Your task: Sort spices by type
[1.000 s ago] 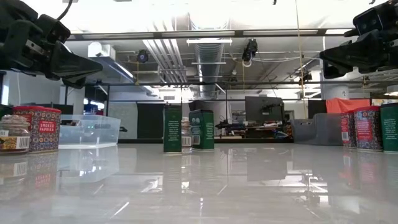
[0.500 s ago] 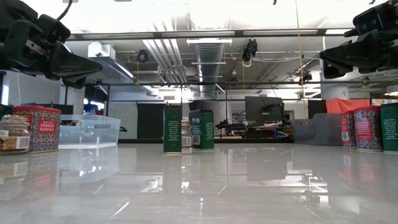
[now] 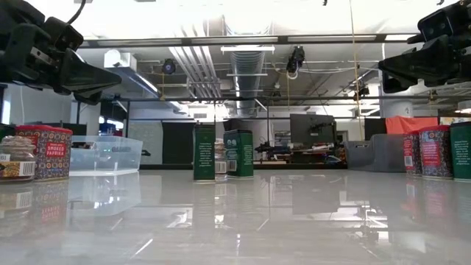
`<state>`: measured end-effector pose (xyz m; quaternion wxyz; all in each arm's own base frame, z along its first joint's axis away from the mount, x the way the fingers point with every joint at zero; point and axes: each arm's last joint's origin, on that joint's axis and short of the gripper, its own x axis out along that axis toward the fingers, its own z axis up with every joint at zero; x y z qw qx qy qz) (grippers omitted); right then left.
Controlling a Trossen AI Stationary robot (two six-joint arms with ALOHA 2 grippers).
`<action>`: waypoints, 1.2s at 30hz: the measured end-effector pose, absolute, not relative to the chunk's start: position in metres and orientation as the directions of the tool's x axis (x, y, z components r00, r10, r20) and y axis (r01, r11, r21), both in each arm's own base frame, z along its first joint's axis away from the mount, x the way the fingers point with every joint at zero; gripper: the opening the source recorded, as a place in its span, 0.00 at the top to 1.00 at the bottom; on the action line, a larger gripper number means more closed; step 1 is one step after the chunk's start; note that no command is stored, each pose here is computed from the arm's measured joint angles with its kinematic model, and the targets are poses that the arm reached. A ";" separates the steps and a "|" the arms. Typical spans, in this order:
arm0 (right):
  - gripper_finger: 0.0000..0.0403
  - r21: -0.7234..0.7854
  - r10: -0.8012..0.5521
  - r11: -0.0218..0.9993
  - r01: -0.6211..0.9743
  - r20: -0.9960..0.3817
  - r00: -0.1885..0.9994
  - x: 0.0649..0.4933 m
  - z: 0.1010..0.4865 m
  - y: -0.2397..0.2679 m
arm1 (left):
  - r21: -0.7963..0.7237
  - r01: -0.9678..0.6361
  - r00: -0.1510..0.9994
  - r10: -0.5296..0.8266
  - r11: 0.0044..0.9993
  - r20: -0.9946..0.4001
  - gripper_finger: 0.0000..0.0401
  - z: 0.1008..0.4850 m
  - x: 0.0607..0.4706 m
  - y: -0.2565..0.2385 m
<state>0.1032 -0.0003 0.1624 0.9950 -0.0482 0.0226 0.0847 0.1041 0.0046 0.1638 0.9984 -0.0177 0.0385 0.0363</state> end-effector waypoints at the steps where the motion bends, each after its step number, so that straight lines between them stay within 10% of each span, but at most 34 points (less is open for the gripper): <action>1: 0.92 -0.092 0.167 0.981 -0.171 -0.053 0.985 0.103 0.162 0.000 | -0.032 -0.073 0.994 0.071 0.997 -0.078 1.00 0.164 0.104 0.005; 36: 0.92 -0.024 0.174 0.985 -0.174 0.027 0.984 0.103 0.170 0.000 | -0.032 -0.074 0.994 0.071 0.997 -0.078 1.00 0.164 0.104 0.005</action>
